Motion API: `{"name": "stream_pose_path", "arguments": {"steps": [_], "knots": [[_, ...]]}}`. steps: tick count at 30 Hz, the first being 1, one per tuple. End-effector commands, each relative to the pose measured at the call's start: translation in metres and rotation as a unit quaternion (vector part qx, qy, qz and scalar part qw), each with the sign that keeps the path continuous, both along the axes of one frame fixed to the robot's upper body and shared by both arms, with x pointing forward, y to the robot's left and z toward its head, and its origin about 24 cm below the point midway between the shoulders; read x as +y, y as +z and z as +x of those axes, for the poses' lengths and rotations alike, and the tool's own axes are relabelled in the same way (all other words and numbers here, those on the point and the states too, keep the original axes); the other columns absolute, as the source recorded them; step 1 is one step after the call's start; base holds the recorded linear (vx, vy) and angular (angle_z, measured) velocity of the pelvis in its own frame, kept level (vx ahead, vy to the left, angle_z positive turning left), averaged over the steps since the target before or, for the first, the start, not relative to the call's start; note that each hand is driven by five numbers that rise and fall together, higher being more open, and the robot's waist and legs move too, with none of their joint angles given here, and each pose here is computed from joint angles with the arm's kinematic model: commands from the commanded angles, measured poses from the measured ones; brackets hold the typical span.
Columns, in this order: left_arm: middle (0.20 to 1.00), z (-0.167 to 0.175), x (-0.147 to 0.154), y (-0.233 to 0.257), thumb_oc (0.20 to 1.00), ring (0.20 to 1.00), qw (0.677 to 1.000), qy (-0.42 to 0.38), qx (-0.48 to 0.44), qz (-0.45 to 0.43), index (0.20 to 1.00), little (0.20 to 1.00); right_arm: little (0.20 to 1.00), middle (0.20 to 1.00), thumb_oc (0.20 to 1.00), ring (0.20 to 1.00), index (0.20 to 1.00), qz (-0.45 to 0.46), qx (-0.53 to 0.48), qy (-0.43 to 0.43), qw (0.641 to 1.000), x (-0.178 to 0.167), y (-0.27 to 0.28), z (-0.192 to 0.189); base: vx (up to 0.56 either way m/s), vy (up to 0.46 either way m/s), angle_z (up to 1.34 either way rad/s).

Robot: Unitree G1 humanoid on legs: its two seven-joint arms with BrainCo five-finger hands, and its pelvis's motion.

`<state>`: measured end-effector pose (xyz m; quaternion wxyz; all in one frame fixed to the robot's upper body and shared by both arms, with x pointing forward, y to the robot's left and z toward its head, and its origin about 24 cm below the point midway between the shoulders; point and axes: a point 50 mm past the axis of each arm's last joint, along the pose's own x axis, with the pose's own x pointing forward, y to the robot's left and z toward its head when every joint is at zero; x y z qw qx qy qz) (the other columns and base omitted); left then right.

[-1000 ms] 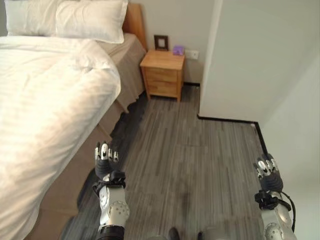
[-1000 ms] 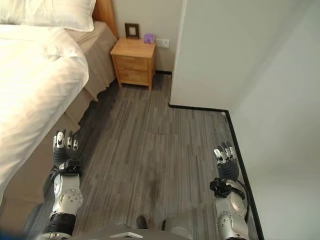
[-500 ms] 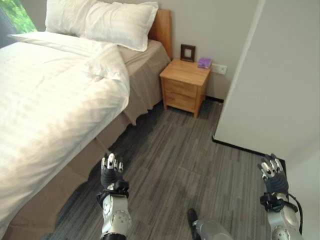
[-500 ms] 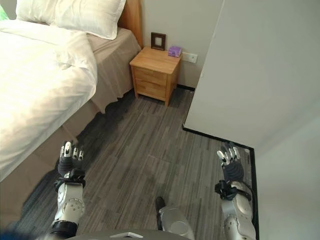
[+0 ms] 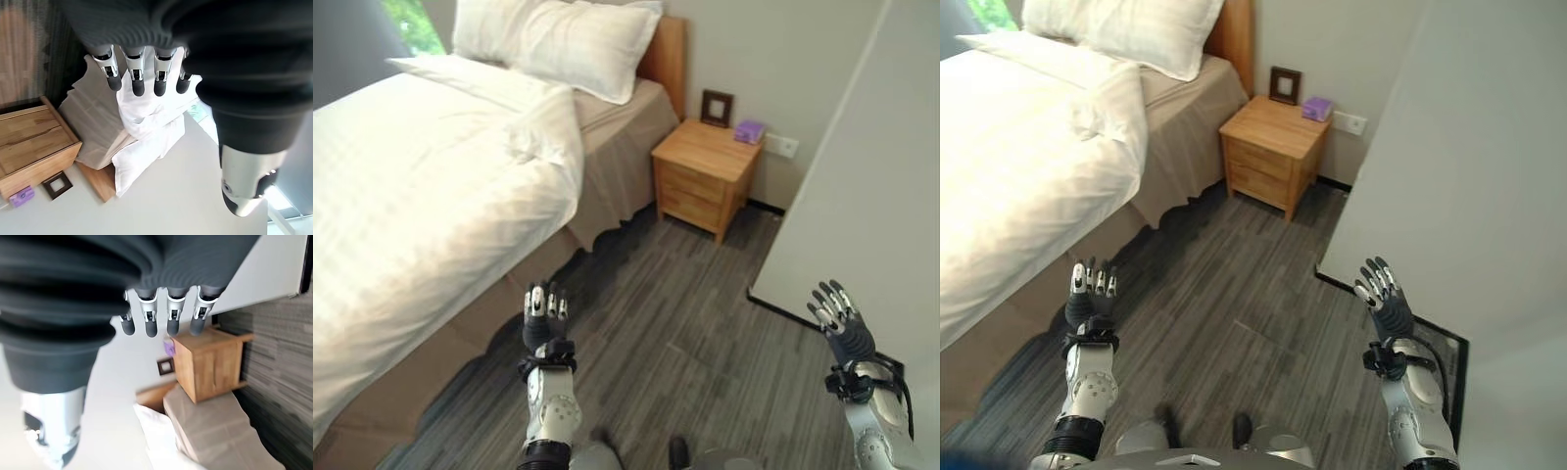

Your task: Making the bed.

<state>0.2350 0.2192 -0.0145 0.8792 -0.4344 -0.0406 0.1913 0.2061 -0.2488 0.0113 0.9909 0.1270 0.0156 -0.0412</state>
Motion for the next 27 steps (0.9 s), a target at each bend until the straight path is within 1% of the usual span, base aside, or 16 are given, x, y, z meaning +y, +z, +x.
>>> {"name": "stream_pose_path", "arguments": {"steps": [1,6,10,12,13,15,16,18,21,27], "knots": [[1.000,0.006,0.011,0.020,1.000,1.000,0.998,-0.002,-0.047,0.046,1.000,1.000,1.000,1.000,1.000,1.000,1.000,-0.040,-0.048,0.013,0.998,-0.002,0.020,-0.001,0.48,0.075,0.04],[1.000,-0.003,0.018,0.014,1.000,1.000,0.998,0.021,-0.032,0.042,1.000,1.000,1.000,1.000,1.000,1.000,1.000,-0.032,-0.036,0.020,0.999,0.005,0.014,-0.001,0.45,0.099,-0.01],[1.000,-0.006,0.020,0.012,1.000,1.000,0.998,0.021,-0.027,0.052,1.000,1.000,1.000,1.000,1.000,1.000,1.000,-0.030,-0.034,0.034,0.998,0.012,0.013,-0.001,0.34,0.136,-0.18],[1.000,-0.006,0.023,0.013,1.000,1.000,0.997,0.019,-0.019,0.067,1.000,1.000,1.000,1.000,1.000,1.000,1.000,-0.029,-0.032,0.038,0.998,0.016,0.011,0.001,0.44,0.245,-0.20],[1.000,-0.003,0.028,0.023,1.000,1.000,0.996,0.023,-0.033,0.086,1.000,1.000,1.000,1.000,1.000,1.000,1.000,-0.007,-0.048,0.045,0.998,0.025,0.014,0.008,0.31,0.238,-0.20],[1.000,0.000,0.033,0.031,1.000,1.000,0.993,0.022,-0.037,0.111,1.000,1.000,1.000,1.000,1.000,1.000,1.000,-0.018,-0.049,0.060,0.997,0.032,0.015,0.012,0.33,0.231,-0.05],[1.000,0.000,0.033,0.031,1.000,1.000,0.993,0.022,-0.037,0.111,1.000,1.000,1.000,1.000,1.000,1.000,1.000,-0.018,-0.050,0.061,0.997,0.032,0.015,0.012,0.35,0.203,0.40],[1.000,0.001,0.042,0.036,1.000,1.000,0.991,0.034,-0.040,0.121,1.000,1.000,1.000,1.000,1.000,1.000,1.000,-0.018,-0.051,0.083,0.995,0.042,0.016,0.016,0.44,0.184,0.72],[1.000,-0.002,0.048,0.037,1.000,1.000,0.990,0.033,-0.040,0.130,1.000,1.000,1.000,1.000,1.000,1.000,1.000,-0.018,-0.045,0.099,0.994,0.043,0.014,0.012,0.39,0.012,0.35],[1.000,-0.004,0.046,0.028,1.000,1.000,0.990,0.020,-0.024,0.138,1.000,1.000,1.000,1.000,1.000,1.000,1.000,-0.011,-0.048,0.119,0.992,0.047,0.015,0.007,0.40,-0.121,0.85]]}}
